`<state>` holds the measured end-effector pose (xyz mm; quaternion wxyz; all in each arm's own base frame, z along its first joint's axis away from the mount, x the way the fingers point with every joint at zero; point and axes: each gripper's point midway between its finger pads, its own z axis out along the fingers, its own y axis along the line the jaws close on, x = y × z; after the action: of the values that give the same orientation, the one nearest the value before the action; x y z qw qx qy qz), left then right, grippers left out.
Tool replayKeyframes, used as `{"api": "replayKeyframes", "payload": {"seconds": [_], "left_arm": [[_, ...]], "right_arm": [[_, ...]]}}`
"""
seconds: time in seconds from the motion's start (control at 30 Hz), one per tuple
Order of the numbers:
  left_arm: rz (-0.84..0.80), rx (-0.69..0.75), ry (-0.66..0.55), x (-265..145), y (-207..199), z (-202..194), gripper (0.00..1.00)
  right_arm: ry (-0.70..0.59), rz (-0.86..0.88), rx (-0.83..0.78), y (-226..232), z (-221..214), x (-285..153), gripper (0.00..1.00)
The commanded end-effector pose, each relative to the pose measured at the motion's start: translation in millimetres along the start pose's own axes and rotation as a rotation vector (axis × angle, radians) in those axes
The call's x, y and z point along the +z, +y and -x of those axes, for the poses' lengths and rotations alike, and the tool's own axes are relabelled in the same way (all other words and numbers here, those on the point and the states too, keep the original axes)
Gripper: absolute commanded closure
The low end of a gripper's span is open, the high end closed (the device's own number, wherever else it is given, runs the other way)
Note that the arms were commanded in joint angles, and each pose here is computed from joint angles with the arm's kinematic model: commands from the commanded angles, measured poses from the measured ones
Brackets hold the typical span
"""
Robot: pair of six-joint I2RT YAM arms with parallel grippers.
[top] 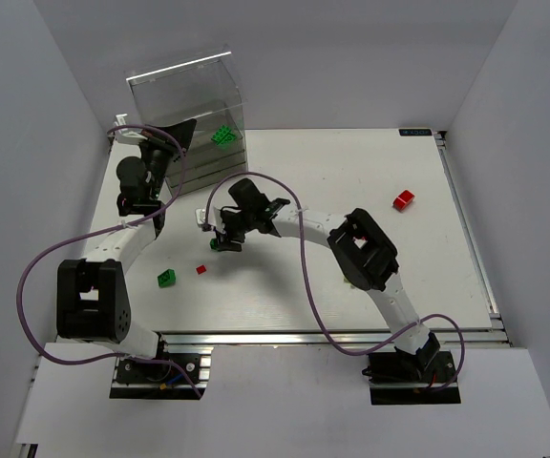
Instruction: Sort the legos into containers by color
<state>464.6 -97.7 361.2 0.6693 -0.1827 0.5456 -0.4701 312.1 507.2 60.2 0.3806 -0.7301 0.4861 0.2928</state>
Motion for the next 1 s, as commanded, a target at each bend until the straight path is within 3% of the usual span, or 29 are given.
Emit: {"api": "replayKeyframes", "payload": {"seconds": [0.0,0.1,0.4,0.63,0.8,0.97], "left_arm": [[-0.059,0.033,-0.058,-4,-28,24,0.77],[-0.059,0.033,-0.058,-4,-27,24,0.77],[-0.057,0.035,-0.065,-4,-25,27,0.77],[-0.054,0.035,-0.065,-4,-25,27,0.77],[-0.058,0.036,-0.067,-3,-28,29,0.77],[-0.057,0.036,-0.071,-2,-28,30,0.77]], "right_arm": [[-0.011,0.015,0.010,8,0,6,0.35],[-0.001,0.017,0.011,11,-1,10,0.35],[0.040,0.003,0.039,15,-11,18,0.54],[-0.020,-0.013,0.038,7,10,9,1.00],[-0.114,-0.063,0.046,-19,67,-24,1.00],[-0.173,-0.231,0.016,-71,105,-72,1.00]]}}
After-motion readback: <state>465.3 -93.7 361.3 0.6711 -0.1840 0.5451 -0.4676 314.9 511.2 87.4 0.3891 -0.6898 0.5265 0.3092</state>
